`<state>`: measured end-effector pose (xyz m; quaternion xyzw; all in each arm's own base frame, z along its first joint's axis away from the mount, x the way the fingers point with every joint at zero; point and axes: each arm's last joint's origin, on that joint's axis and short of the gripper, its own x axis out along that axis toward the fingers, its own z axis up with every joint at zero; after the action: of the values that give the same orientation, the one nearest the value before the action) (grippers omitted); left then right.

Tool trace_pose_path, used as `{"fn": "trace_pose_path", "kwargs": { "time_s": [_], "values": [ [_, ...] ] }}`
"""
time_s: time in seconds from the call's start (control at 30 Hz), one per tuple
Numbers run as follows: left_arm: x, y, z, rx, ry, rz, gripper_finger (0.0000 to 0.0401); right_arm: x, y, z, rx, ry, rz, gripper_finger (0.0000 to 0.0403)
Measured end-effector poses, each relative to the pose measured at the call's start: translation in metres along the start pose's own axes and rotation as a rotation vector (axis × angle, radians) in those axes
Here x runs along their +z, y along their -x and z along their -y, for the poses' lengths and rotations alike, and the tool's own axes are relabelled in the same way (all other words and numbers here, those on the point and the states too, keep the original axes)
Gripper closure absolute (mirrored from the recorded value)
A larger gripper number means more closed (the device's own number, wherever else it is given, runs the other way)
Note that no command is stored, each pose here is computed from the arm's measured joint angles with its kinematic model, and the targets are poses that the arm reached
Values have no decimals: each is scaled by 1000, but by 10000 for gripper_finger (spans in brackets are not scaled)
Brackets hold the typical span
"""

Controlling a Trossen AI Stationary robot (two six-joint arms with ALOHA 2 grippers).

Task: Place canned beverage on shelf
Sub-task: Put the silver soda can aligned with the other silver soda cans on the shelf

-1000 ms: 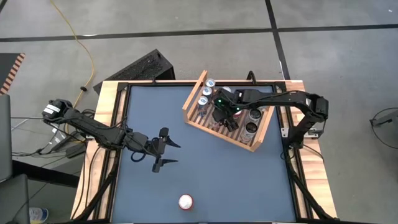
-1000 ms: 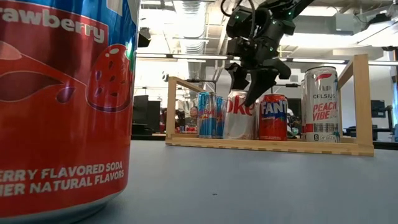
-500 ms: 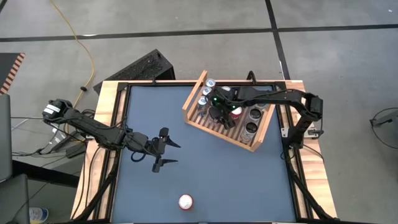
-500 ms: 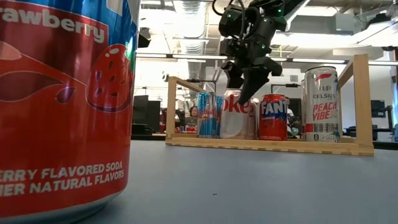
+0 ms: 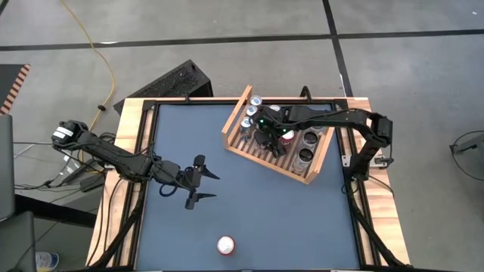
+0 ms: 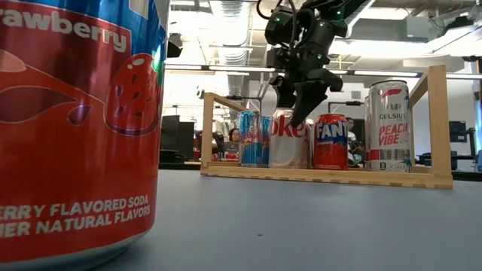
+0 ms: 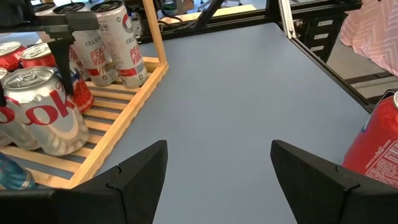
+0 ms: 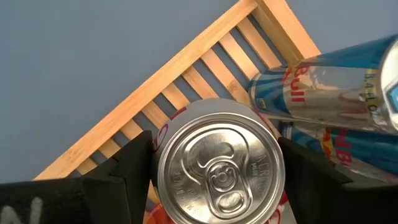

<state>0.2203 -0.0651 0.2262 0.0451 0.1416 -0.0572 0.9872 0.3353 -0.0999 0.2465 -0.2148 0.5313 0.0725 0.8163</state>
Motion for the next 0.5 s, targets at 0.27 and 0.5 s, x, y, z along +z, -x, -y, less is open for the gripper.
{"fn": "trace_pose_path", "kwargs": {
  "time_s": [0.27,0.5],
  "values": [
    [2,0,1,-29,-20,25,126,0,-4,0,-10,-31,-23,109],
    [2,0,1,-29,-20,26,126,0,-3,-1,-29,-17,-39,89]
  ]
}}
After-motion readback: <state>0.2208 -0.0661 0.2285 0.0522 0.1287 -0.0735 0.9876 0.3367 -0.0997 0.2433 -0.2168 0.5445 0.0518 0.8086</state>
